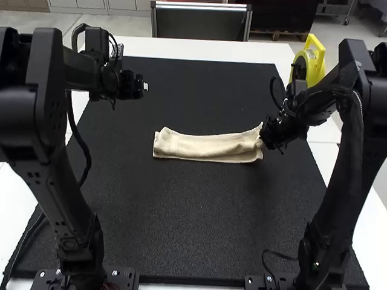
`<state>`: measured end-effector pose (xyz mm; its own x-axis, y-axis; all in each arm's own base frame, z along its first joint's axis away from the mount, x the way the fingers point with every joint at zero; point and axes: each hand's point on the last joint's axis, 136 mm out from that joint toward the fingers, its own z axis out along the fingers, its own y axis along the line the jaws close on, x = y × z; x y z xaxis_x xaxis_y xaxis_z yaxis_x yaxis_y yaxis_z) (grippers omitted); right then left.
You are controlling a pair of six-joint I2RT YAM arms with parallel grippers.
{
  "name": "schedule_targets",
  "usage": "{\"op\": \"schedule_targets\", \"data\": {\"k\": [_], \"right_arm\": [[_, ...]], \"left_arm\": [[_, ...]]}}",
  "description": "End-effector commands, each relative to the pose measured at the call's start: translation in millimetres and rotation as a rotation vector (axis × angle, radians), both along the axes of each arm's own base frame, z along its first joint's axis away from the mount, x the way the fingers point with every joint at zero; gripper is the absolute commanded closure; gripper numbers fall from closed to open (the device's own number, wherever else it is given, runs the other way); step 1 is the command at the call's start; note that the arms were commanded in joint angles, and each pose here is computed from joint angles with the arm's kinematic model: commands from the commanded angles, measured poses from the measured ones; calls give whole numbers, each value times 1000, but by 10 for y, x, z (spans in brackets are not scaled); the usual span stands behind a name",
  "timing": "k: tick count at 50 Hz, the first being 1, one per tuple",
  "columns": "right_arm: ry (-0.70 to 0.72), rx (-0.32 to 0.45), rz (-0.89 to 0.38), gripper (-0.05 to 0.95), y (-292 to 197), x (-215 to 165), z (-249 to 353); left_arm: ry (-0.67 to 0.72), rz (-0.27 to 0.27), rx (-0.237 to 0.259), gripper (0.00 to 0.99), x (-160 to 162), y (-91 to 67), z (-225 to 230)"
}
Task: Fold the towel.
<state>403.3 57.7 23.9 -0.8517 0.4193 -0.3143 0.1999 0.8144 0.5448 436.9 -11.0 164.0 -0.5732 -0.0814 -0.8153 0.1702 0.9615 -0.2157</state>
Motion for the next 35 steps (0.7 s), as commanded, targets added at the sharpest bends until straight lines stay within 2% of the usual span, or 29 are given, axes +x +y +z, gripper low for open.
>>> {"op": "schedule_targets", "data": {"k": [1,35], "right_arm": [[-80,-4,30,921,134,139,317],[-144,55,174,923,946,231,694]], "left_arm": [[-28,8,-8,38,-45,27,123],[-47,28,-19,38,-126,73,196]]}}
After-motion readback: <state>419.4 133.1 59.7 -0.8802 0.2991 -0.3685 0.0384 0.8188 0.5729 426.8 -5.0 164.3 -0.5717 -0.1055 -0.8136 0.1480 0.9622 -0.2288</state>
